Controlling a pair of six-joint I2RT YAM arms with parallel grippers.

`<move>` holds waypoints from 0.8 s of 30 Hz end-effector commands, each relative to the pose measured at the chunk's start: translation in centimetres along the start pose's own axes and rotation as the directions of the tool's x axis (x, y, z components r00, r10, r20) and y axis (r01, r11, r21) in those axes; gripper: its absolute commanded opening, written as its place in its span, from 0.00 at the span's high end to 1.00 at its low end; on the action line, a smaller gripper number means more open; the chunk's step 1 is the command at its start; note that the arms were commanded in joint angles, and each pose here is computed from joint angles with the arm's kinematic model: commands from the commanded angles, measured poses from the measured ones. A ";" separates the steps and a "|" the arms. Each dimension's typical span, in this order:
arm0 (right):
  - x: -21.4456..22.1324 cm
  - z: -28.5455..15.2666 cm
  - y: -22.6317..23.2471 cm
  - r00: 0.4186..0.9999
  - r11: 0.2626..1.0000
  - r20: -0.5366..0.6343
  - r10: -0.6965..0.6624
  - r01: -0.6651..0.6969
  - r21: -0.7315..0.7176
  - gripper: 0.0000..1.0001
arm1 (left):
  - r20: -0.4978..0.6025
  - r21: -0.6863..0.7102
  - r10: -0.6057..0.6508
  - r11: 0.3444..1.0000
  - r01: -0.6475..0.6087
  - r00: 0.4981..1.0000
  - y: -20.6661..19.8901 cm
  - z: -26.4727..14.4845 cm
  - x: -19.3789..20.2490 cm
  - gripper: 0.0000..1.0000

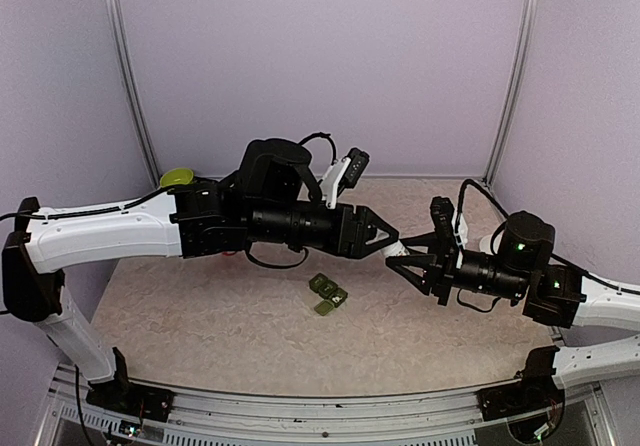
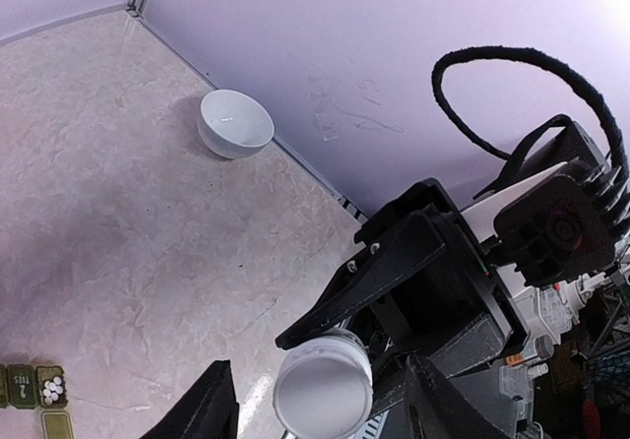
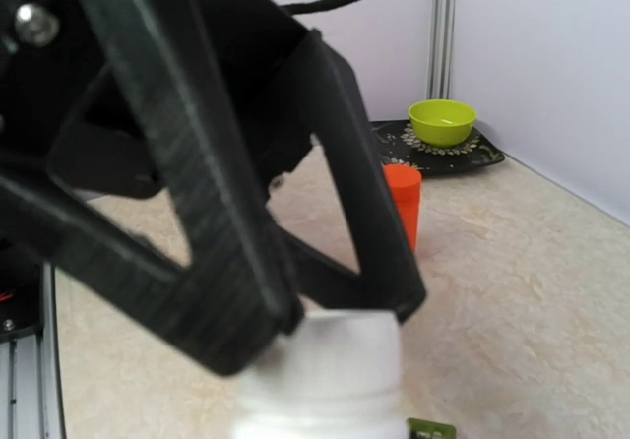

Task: Sort the pills into containers
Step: Screw the lid of the pill bottle onto the pill bottle.

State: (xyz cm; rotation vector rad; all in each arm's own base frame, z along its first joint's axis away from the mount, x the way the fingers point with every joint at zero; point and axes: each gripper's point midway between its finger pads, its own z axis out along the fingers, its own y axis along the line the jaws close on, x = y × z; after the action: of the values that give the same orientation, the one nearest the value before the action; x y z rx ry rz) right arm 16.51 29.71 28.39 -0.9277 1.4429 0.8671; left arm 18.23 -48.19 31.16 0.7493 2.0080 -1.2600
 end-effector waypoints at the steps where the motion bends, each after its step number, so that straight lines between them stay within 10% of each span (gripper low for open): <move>1: -1.4 -0.2 0.2 0.999 1.000 0.032 -0.011 0.011 -0.003 1.00 | -0.001 0.023 0.012 1.000 -0.012 1.000 -0.6 0.3 -0.6 0.46; 24: -2.5 -0.4 0.9 0.998 0.999 0.065 -0.004 0.007 -0.040 1.00 | -0.039 0.093 0.067 0.994 -0.063 0.997 -1.8 0.5 0.3 0.76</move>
State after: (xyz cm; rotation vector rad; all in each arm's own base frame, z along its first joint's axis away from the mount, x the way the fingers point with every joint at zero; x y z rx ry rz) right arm 16.49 29.75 28.34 -0.9287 1.4451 0.8696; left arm 17.82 -48.46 30.51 0.7998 2.0114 -1.2614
